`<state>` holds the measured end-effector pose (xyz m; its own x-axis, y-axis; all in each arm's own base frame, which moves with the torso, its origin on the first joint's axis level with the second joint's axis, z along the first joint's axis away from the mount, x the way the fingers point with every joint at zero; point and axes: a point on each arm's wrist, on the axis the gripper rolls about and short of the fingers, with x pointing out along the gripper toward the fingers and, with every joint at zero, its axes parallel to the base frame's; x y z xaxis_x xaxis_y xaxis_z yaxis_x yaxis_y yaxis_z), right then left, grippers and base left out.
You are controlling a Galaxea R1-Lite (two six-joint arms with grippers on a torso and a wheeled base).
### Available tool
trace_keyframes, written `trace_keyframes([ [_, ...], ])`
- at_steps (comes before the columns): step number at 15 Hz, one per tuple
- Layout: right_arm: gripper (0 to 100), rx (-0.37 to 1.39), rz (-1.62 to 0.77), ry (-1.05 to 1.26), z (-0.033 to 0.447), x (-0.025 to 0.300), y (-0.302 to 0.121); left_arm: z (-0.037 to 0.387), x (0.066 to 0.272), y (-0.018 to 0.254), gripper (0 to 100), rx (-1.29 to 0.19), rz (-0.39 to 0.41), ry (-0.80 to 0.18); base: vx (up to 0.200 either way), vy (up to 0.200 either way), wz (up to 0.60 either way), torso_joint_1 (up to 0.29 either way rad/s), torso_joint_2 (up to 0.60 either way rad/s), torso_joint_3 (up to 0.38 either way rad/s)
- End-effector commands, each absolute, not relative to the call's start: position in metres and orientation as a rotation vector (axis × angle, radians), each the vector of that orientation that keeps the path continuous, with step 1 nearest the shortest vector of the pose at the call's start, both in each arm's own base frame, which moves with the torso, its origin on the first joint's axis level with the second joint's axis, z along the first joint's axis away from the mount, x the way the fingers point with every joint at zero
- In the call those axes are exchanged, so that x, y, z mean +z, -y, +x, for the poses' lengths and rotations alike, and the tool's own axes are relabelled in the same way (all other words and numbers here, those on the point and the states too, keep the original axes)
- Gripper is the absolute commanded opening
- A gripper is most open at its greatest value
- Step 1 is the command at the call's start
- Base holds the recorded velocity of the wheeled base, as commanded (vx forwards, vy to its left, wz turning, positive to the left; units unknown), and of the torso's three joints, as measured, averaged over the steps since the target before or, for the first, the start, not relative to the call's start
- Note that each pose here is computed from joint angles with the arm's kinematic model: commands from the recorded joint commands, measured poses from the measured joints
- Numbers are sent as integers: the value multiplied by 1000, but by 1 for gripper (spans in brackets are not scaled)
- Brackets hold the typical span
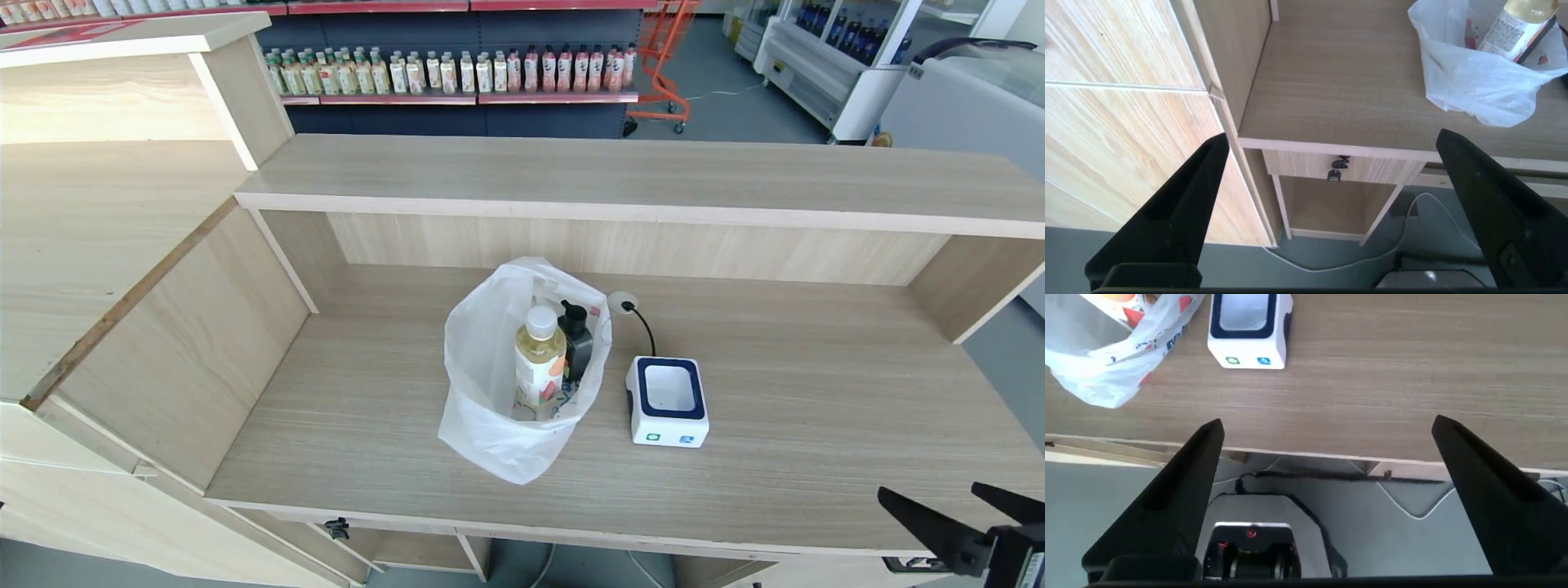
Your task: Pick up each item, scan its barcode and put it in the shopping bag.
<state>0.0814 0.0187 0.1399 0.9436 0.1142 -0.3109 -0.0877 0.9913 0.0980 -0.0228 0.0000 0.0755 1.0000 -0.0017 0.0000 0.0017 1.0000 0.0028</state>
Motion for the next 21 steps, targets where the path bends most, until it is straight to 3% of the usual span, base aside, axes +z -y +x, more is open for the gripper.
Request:
trace_keyframes([
  [1, 100, -131, 63, -161, -6, 82, 4, -23, 75, 0, 100, -2, 3, 0, 0, 0, 0, 0, 0, 0],
  [4, 100, -119, 28, -40, -24, 73, 3, -23, 76, 0, 100, -2, 3, -2, 0, 0, 0, 0, 0, 0],
  [17, 100, -83, 9, -42, -24, 73, 2, -23, 76, 0, 100, -2, 3, -2, 0, 0, 0, 0, 0, 0],
  [18, 0, -83, 9, -44, -24, 73, 2, -23, 76, 0, 100, -2, 3, -2, 0, 0, 0, 0, 0, 0],
  [21, 0, -81, 2, -44, -24, 73, 2, -23, 76, 0, 100, 0, 3, -2, 0, 0, 0, 0, 0, 0],
])
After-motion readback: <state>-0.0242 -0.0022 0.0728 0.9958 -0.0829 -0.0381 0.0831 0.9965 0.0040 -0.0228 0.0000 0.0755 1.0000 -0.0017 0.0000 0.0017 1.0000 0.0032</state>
